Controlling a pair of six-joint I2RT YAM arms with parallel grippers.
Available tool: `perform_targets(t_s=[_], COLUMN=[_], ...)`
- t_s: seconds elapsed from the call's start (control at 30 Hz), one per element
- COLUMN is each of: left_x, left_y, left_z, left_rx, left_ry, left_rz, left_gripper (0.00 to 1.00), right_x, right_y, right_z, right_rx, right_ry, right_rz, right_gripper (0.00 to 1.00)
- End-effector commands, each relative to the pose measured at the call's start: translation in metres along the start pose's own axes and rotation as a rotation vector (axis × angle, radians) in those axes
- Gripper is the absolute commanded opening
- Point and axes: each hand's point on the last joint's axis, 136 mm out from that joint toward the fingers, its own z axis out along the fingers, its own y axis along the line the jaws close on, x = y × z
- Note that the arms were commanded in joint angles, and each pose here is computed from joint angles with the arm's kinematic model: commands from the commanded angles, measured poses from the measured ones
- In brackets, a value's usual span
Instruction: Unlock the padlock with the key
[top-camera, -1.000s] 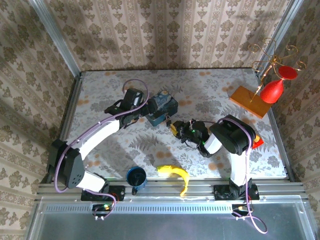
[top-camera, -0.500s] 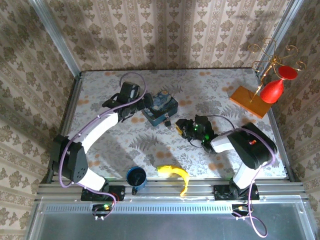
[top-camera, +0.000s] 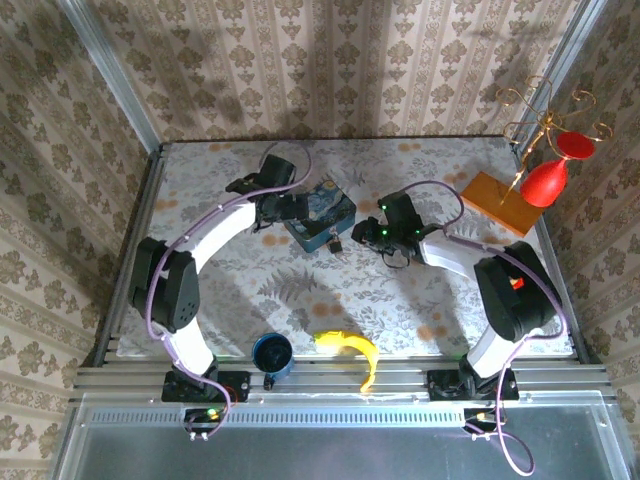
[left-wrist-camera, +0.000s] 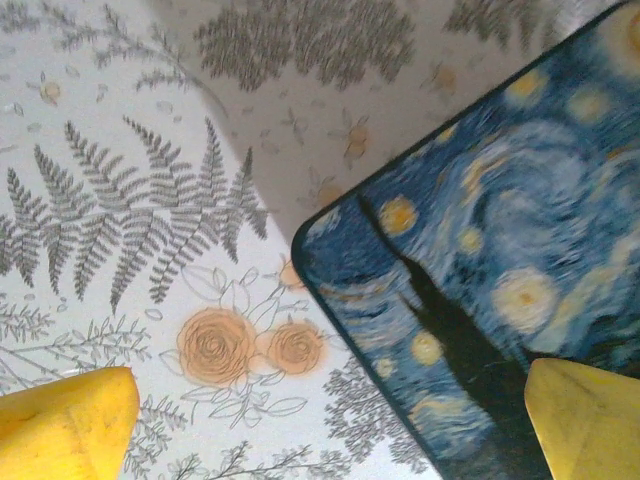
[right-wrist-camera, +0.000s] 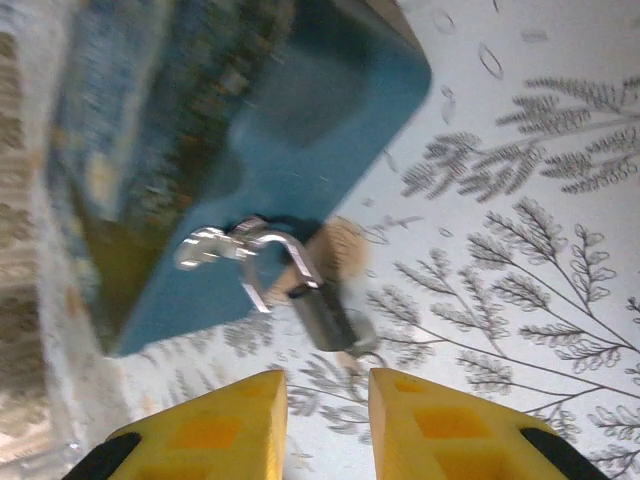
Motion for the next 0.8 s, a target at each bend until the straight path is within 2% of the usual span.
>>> perform_targets(t_s=[0.0, 0.37, 0.77], left_x=[0.008, 0.034, 0.04], left_y=[0.006, 0.021, 0.026], left_z=[0.002, 0.028, 0.038], left_rx=[-0.058, -0.113, -0.113], left_ry=[0.039, 0.123, 0.147], left_rz=[0.056, 0.046, 0.026], left_gripper=[1.0, 1.0, 1.0], right_x=[0.012, 0.017, 0.014], right_y=[-0.003, 0.011, 0.019], right_z=[0.011, 0.037, 0.056], right_rx=[0.001, -0.067, -0.08], right_ry=[0.082, 0.126, 0.149], right_rz=[-0.047, -0.058, -0.064], right_gripper=[0.26, 0.27, 0.28])
